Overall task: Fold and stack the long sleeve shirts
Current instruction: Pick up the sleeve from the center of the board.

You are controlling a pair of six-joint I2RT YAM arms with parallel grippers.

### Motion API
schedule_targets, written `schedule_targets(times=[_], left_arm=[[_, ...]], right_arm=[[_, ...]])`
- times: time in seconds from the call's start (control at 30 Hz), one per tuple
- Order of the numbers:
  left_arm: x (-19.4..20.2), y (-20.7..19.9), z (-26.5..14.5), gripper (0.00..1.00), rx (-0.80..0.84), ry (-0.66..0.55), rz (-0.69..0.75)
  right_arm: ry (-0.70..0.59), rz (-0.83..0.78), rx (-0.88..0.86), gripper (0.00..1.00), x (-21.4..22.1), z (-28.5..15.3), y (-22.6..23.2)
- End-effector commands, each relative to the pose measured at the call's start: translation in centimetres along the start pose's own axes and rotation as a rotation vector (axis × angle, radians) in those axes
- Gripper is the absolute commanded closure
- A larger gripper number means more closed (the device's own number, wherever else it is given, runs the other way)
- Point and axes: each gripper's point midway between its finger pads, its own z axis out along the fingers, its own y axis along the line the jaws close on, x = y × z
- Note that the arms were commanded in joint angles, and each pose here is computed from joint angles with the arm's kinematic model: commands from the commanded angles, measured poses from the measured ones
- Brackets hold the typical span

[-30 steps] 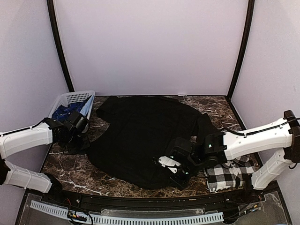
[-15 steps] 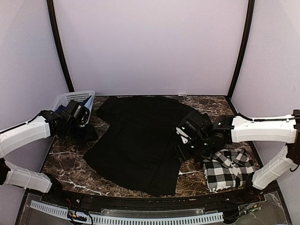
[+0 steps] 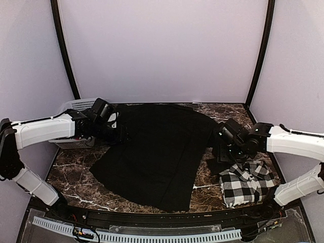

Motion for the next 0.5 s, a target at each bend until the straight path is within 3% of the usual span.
schedule_targets(times=[0.0, 0.23, 0.47], left_arm=[[-1.6, -4.0, 0.3, 0.39, 0.122, -0.023, 0.069], [-1.7, -6.5, 2.1, 0.39, 0.172, 0.01, 0.104], [-0.9, -8.8, 2.9, 0.39, 0.22, 0.04, 0.156]], right_arm=[[-0.015, 0.142, 0.102, 0.37, 1.4, 0.1, -3.7], [-0.044, 0.246, 0.034, 0.4, 1.2, 1.6, -3.8], [-0.074, 0.325, 0.026, 0.49, 0.7, 3.0, -4.7]])
